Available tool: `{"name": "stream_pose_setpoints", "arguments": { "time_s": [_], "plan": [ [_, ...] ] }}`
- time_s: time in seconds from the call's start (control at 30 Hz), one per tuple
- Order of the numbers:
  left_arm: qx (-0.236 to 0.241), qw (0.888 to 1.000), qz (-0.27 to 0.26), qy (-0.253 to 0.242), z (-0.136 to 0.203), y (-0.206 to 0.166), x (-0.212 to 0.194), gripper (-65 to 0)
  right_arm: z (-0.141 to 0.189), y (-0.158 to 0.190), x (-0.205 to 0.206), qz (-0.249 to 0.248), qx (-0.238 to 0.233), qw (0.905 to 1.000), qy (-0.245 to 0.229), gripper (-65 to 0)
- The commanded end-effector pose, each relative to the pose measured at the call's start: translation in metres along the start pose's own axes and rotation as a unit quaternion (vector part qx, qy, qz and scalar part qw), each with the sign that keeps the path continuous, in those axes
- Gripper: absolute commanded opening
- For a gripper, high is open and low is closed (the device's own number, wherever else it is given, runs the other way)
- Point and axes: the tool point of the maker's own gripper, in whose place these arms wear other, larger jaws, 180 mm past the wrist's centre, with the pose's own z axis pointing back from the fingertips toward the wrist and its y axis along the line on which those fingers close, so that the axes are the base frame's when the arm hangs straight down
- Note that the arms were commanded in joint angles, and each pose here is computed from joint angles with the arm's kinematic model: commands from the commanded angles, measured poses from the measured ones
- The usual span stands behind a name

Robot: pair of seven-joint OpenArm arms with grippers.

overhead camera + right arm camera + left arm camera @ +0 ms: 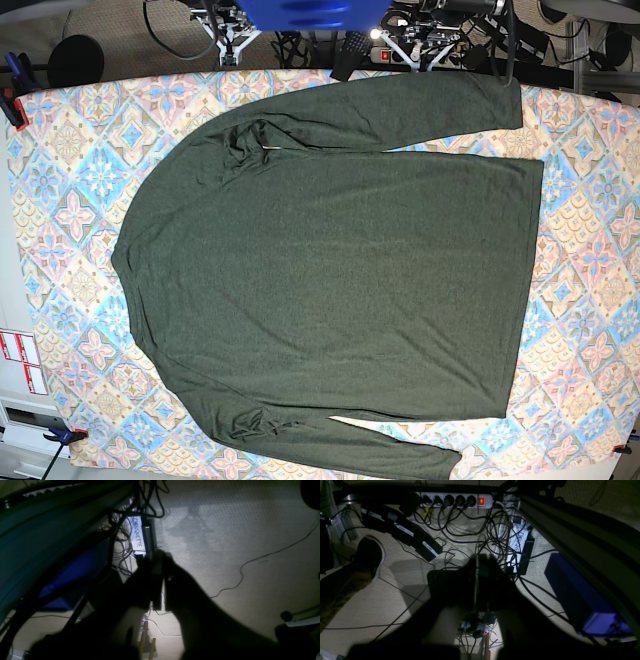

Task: Fold the T-shirt properly
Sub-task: 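Lower both grippers from rest toward the shirt's shoulder edge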

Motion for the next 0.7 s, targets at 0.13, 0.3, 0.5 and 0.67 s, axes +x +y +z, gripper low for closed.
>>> {"name": "stream_pose_setpoints", "arguments": {
  "time_s": [0.13,0.3,0.5,0.67],
  "plan": [
    [0.001,1.0,-0.002,-0.007,0.0,0.002,0.003,-65.0,0.0,-0.001,-0.001,-0.003,0.0,1.0,-0.002,-64.8],
    [0.005,1.0,-0.003,-0.005,0.0,0.008,0.001,-65.0,0.0,-0.001,-0.002,-0.003,0.0,1.0,0.001,-64.8],
    [0.024,1.0,-0.007,0.015,0.004,0.033,-0.028,-65.0,0.003,-0.005,-0.022,0.001,-0.002,0.9999,0.016,-65.0],
    [0.047,0.999,-0.018,0.005,0.012,0.065,-0.041,-65.0,0.01,-0.041,-0.043,0.008,-0.028,0.9994,0.02,-65.0]
  ]
}}
